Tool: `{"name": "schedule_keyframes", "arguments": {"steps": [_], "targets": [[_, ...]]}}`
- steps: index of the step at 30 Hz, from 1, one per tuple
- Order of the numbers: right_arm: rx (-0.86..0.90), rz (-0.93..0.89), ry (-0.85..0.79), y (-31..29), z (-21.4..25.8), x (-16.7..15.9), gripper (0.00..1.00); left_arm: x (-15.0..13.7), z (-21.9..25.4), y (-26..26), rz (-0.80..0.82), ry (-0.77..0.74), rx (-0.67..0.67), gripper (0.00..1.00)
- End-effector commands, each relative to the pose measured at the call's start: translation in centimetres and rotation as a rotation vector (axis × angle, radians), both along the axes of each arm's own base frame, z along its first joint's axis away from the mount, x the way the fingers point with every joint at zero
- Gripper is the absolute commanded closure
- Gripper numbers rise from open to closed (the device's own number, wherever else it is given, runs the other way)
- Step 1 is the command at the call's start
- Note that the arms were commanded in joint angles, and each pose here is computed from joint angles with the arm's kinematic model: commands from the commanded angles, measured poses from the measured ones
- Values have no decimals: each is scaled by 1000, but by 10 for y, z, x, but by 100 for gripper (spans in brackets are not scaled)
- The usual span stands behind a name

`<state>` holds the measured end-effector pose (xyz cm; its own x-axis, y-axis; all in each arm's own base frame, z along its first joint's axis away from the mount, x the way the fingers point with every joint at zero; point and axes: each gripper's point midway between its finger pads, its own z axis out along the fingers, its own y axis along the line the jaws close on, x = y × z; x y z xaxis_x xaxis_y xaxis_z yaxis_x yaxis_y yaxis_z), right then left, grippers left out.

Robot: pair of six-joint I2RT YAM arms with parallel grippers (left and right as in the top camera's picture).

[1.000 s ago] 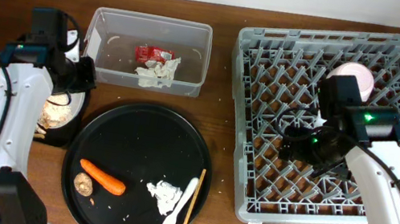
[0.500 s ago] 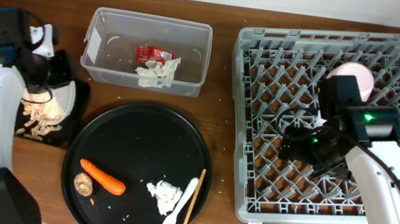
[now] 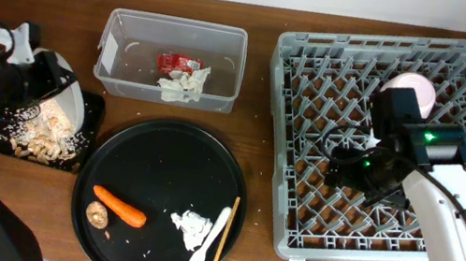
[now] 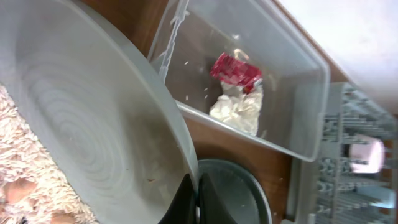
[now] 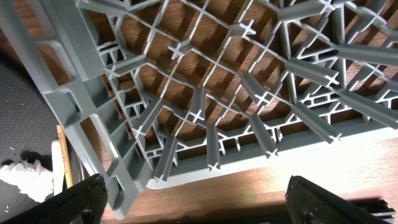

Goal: Sort waste into correct bins and load items into the dishwasher rack
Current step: 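Tilt the plate with the left gripper to tip rice onto the black tray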

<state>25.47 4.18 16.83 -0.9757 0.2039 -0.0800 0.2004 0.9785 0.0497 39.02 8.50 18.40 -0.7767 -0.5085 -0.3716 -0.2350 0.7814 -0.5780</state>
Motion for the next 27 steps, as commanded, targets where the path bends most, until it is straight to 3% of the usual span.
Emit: {"name": "schedule_keyframes", "arguments": {"steps": [1, 17, 23, 27], "targets": [[-6, -1, -22, -3, 6, 1, 4, 1, 27, 1, -33, -117, -67, 100], [-6, -1, -22, -3, 6, 0, 5, -10, 54, 16, -33, -255, -272, 100], [-6, -1, -22, -3, 6, 0, 5, -12, 48, 28, 36, -210, -272, 100], [-7, -1, -19, -3, 6, 0, 5, -18, 60, 33, 50, -245, -361, 100]]}}
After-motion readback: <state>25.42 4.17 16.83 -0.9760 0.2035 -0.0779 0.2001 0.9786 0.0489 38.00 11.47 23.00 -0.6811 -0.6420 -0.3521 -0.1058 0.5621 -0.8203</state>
